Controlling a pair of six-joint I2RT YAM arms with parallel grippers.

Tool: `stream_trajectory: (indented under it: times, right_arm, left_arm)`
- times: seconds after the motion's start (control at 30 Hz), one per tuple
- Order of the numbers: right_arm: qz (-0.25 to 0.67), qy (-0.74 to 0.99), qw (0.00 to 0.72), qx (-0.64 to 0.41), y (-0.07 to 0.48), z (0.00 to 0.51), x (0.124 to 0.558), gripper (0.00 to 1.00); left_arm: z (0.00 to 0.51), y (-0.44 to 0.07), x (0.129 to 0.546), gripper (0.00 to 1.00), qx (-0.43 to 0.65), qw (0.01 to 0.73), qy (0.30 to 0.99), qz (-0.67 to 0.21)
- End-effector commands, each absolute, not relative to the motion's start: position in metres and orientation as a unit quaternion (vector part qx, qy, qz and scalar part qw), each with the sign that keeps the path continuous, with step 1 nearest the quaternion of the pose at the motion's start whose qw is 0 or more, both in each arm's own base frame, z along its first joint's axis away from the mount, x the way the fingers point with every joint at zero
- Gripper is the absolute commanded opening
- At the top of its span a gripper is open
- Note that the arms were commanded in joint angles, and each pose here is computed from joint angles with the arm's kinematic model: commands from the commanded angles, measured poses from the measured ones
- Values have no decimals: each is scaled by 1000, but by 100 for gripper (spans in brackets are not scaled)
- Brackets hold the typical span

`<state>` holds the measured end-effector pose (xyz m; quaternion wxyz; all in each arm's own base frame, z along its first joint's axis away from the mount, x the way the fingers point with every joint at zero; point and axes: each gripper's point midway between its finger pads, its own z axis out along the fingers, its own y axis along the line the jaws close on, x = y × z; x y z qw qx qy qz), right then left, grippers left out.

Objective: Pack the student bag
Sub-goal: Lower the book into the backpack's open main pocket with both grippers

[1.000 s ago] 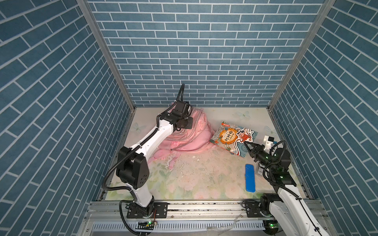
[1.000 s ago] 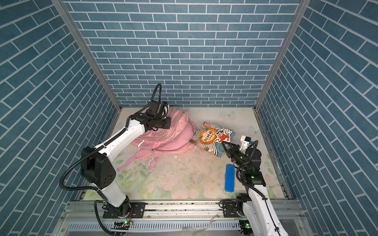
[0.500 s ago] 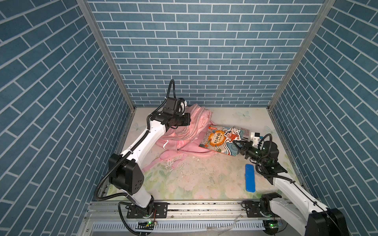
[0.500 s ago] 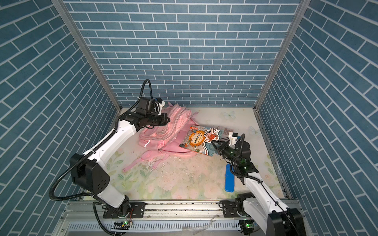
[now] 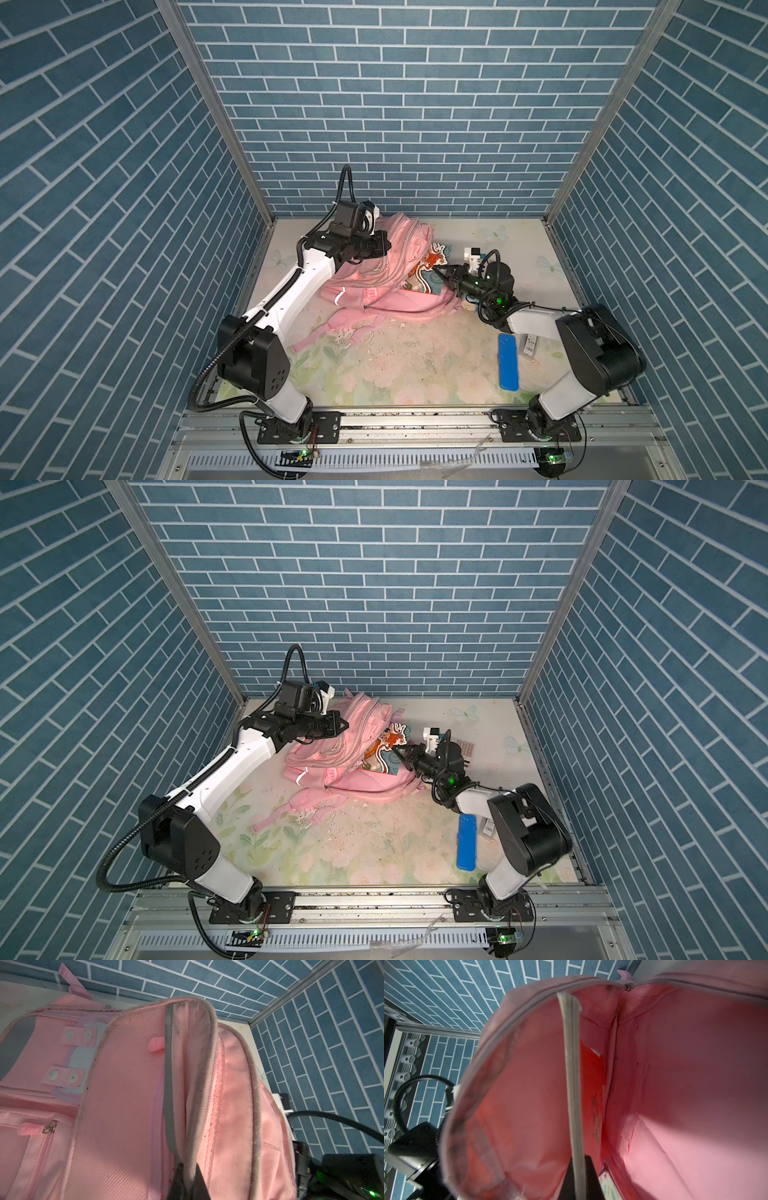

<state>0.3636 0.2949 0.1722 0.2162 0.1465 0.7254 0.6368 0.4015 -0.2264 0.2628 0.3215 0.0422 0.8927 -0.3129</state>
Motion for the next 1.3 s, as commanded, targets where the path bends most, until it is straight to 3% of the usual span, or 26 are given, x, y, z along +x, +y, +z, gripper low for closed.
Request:
stream_trajectory:
  times: [0.0,0.2,0.43,0.53,0.67,0.97,1.27]
  right_arm:
    - [673,690,220,152,312,186,377,0]
    - [641,718,196,190,318,135,387,0]
    - [587,769,154,201,319,101,379,59]
    - [557,793,157,188,315,103,376,73]
    - [508,823,180,176,300,110,370,80]
    - [466,846,209,153,276,130,355,84]
    - [543,791,267,89,271,192,333,84]
  left_arm:
    - [317,-224,406,0,54,396,847,-350]
    - [313,-217,407,0,43,392,851,-346]
    - [305,-208,411,0,25,393,853,-342]
    - [298,-195,413,0,3,391,852,-347]
    - [296,-178,416,0,-11,397,852,-341]
    - [294,-152,417,0,-30,410,853,-322]
    - [288,-120,411,0,-61,427,853,-292]
